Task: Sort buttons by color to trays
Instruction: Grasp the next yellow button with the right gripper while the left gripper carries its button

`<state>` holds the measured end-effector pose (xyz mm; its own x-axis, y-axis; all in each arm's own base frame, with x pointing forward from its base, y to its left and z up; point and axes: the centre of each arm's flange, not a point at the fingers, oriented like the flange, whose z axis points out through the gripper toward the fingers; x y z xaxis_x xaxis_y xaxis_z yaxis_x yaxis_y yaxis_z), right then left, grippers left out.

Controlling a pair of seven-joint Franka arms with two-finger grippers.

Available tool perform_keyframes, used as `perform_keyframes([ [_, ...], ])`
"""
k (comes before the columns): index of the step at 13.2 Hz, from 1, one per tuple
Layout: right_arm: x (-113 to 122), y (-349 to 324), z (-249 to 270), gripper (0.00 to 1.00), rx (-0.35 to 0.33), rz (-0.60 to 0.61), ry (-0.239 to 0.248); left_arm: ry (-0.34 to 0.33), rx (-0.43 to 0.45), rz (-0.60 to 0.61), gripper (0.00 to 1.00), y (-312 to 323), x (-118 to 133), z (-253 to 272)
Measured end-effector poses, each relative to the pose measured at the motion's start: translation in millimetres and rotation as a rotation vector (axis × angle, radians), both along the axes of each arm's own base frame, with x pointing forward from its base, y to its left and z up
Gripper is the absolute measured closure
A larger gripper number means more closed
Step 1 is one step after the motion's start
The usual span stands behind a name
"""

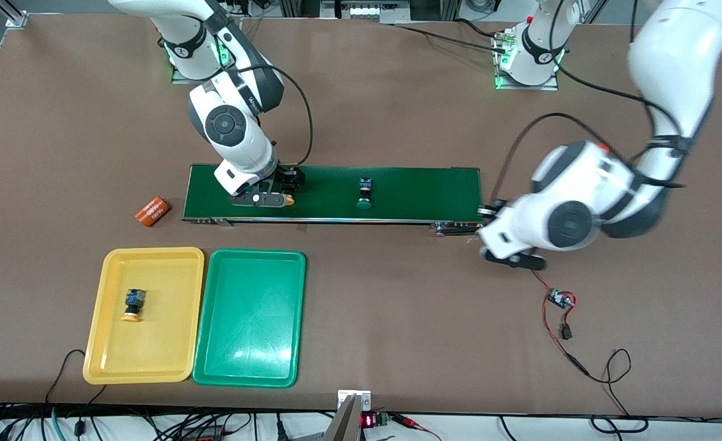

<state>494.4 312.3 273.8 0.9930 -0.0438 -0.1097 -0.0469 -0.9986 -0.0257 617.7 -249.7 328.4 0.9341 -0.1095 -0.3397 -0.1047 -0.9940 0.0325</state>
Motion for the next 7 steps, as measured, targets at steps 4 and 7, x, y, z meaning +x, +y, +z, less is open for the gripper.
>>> perform_keyframes([
  [4, -4, -1, -18, 0.05, -0.007, 0.0, 0.026, -0.034, -0.018, 0.093, 0.67, -57, -39, -49],
  [7, -4, -2, -21, 0.2, -0.018, 0.013, 0.024, -0.028, -0.01, 0.121, 0.67, -87, -71, -71],
])
